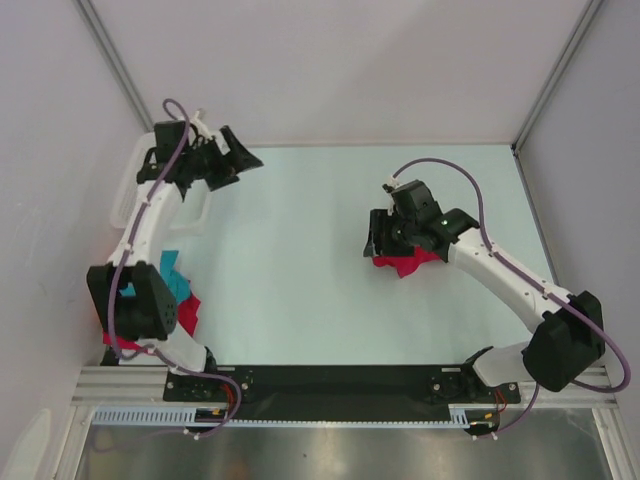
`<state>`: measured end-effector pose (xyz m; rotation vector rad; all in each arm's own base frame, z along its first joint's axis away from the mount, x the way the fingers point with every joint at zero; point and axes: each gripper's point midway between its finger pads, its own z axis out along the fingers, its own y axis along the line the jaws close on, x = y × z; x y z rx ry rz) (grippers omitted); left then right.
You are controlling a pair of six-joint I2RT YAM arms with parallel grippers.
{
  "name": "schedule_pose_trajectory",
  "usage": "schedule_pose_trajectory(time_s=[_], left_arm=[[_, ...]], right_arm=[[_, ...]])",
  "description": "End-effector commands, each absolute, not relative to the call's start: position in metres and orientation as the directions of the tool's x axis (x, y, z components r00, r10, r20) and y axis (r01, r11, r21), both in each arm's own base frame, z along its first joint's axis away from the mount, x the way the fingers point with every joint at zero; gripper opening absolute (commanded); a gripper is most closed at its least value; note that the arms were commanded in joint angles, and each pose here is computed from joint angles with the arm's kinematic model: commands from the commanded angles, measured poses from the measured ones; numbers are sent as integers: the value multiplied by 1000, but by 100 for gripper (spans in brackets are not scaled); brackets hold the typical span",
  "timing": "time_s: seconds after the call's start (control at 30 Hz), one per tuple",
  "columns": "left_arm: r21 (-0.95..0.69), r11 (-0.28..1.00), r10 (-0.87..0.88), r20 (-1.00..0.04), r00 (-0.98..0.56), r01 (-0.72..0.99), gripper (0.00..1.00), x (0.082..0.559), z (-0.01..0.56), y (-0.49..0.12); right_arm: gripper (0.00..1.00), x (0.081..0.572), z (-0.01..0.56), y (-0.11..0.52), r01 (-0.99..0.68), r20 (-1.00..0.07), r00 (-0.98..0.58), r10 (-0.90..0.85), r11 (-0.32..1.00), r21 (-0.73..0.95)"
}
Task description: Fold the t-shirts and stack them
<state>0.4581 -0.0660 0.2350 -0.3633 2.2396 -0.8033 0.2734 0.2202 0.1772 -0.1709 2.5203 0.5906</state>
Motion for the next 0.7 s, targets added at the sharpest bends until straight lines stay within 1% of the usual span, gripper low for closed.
schedule_pose_trajectory(time_s=[0.0, 0.03, 0.07, 0.13, 0.17, 0.23, 0.27, 0.3, 0.37, 0.4, 0.5, 0.63, 0.67], left_arm=[[-660, 667, -292, -658, -694, 345, 97, 385, 288, -162], [-666, 652, -288, -659, -695, 362, 97, 374, 287, -170], [-685, 642, -269, -623, -735, 345, 97, 359, 261, -180], [-709, 592, -283, -628, -725, 383, 97, 342, 262, -189], [-736, 585, -284, -578, -765, 339, 97, 329, 234, -189], [-751, 552, -292, -581, -760, 362, 98, 317, 230, -194], [-761, 550, -281, -557, -782, 344, 97, 305, 212, -196], [-761, 543, -276, -560, -781, 354, 98, 301, 209, -199], [-762, 536, -256, -557, -790, 363, 98, 289, 201, -202], [-759, 534, -251, -562, -788, 371, 98, 286, 200, -202], [-763, 513, -245, -569, -785, 393, 98, 276, 197, -204], [-816, 445, -267, -513, -816, 368, 98, 267, 206, -212], [-817, 421, -250, -522, -816, 394, 98, 265, 219, -218]], right_arm=[[59, 270, 161, 240, -230, -524, -852, 20, 884, 406], [58, 270, 157, 239, -222, -530, -848, 20, 894, 388], [59, 266, 152, 238, -217, -526, -850, 17, 900, 379], [58, 258, 142, 235, -197, -520, -854, 18, 914, 354], [58, 258, 141, 230, -179, -532, -846, 29, 925, 335], [59, 251, 142, 222, -152, -554, -830, 59, 933, 327], [59, 251, 144, 219, -143, -564, -822, 75, 933, 332], [59, 249, 153, 216, -137, -587, -803, 103, 927, 350], [58, 246, 149, 209, -94, -593, -791, 150, 928, 361], [58, 244, 157, 208, -93, -608, -774, 175, 919, 383], [57, 234, 153, 207, -66, -604, -766, 218, 909, 412], [56, 223, 150, 207, -26, -597, -761, 254, 908, 419], [57, 217, 148, 208, -14, -588, -767, 257, 910, 415]])
